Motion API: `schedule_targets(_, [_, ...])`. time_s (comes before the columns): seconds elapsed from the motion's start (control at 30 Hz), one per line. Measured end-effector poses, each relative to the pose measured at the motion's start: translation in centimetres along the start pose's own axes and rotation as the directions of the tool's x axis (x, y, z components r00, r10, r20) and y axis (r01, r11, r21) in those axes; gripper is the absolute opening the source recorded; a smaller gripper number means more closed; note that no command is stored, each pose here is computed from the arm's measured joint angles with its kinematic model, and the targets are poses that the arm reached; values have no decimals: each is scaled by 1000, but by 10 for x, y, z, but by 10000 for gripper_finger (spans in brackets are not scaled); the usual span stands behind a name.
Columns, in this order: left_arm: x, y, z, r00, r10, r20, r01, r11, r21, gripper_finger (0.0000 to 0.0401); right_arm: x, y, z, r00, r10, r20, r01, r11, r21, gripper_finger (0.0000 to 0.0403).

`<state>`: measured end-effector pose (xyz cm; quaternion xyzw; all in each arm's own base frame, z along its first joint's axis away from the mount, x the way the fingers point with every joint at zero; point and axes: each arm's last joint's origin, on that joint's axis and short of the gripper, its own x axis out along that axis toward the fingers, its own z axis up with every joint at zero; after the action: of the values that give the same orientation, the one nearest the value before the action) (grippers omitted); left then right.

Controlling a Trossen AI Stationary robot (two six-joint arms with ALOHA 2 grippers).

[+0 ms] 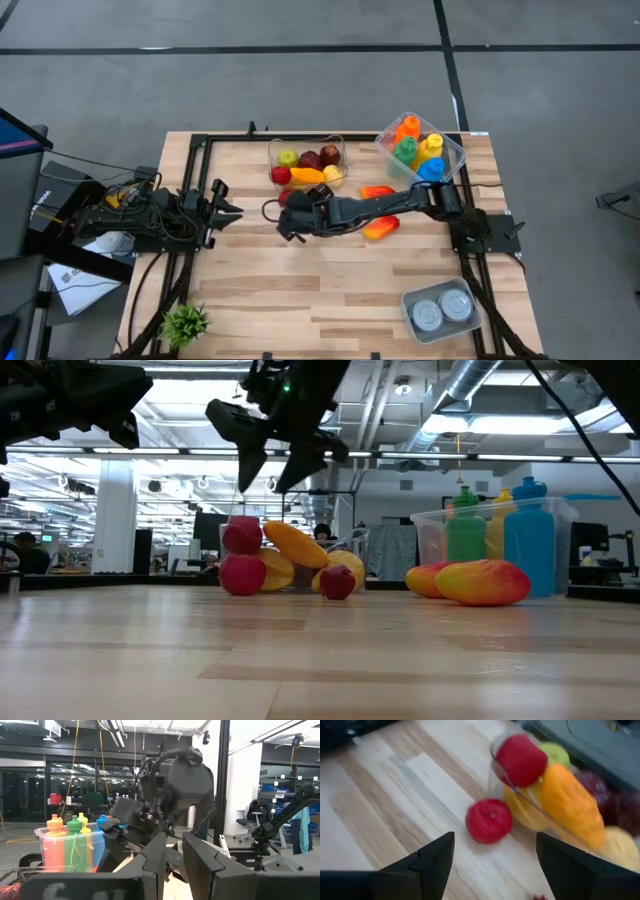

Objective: Pick & Place Food Item
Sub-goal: Put the red tomato into the transparent bin

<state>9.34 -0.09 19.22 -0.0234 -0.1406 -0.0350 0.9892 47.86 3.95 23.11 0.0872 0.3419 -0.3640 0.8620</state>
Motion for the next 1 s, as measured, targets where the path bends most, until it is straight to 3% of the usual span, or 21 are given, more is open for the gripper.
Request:
schedule_targets(0.17, [0,0,0,1000,0,0,0,1000,0,53,1,-1,0,1000,1,-12,-1,1000,-18,283])
schedule_targets(0.47, [0,0,0,1000,0,0,0,1000,0,53,13,-7,-3,999,15,-38,-13,999,42,394])
schedule_targets(0.73, [0,0,0,1000,0,0,0,1000,0,53,30,-13,10,999,24,24,-27,992,126,388])
schedule_targets(1.0, [0,0,0,1000,0,2,0,1000,0,53,63,-8,-8,1000,-2,1,1,984,178,397])
